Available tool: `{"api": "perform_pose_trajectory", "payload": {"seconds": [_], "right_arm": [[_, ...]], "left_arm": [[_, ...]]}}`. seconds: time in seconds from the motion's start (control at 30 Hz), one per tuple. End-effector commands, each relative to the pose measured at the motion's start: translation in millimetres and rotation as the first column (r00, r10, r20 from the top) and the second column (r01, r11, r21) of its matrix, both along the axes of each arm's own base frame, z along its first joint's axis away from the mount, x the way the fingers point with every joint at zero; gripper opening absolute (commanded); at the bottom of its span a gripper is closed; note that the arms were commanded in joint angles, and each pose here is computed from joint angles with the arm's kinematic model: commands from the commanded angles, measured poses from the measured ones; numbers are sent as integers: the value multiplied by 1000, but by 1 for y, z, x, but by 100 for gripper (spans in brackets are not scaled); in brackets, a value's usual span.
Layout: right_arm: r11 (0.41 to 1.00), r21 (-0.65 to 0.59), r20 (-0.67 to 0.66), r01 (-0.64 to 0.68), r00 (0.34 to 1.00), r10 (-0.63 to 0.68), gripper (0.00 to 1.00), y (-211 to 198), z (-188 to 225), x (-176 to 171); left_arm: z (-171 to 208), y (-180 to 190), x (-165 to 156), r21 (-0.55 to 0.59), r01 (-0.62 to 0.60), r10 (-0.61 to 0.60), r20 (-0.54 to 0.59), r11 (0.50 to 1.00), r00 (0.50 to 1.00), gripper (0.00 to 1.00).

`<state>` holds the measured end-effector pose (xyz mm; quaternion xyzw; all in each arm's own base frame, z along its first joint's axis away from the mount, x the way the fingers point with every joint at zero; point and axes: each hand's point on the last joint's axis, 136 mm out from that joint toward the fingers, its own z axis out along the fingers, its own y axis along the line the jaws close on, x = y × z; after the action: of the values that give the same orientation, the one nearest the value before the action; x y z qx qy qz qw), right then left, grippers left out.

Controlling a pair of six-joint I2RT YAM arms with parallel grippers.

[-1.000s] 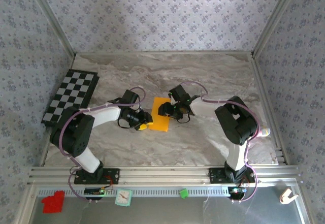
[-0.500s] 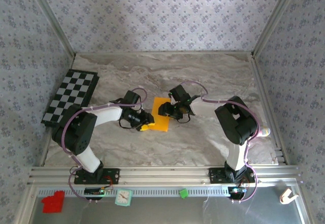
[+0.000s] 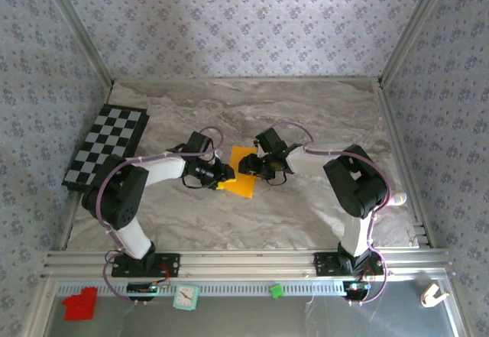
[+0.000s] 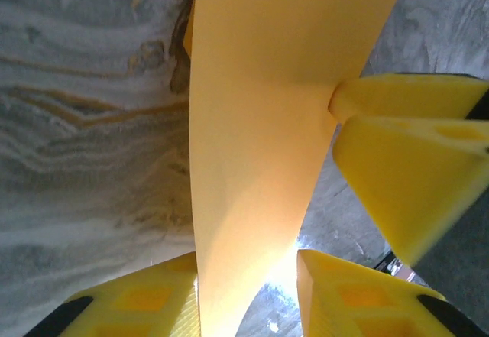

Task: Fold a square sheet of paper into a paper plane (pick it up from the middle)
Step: Third fold the triangle at the center of the table.

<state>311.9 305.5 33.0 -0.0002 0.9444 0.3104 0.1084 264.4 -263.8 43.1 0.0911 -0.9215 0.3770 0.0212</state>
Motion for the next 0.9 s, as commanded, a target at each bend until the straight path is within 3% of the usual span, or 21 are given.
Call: {"api": "perform_pose_trajectory", "payload": {"seconds": [0.0,0.47,0.87], "right_arm": [[995,-95,-76,20,997,-27,54,-23,-30,-16],[996,-92,-61,10,998,-15,51,-24,-28,-16],[997,-76,-38,-2,999,-1,51,-23,-20,-12]], "left_arm": [[4,-3,12,-20,-7,7,13,1000,1000,33],[-4,-1,29,-14,-20,20,1,1000,1000,19],[-3,-4,37,-1,6,-6,8,1000,1000,14]]}}
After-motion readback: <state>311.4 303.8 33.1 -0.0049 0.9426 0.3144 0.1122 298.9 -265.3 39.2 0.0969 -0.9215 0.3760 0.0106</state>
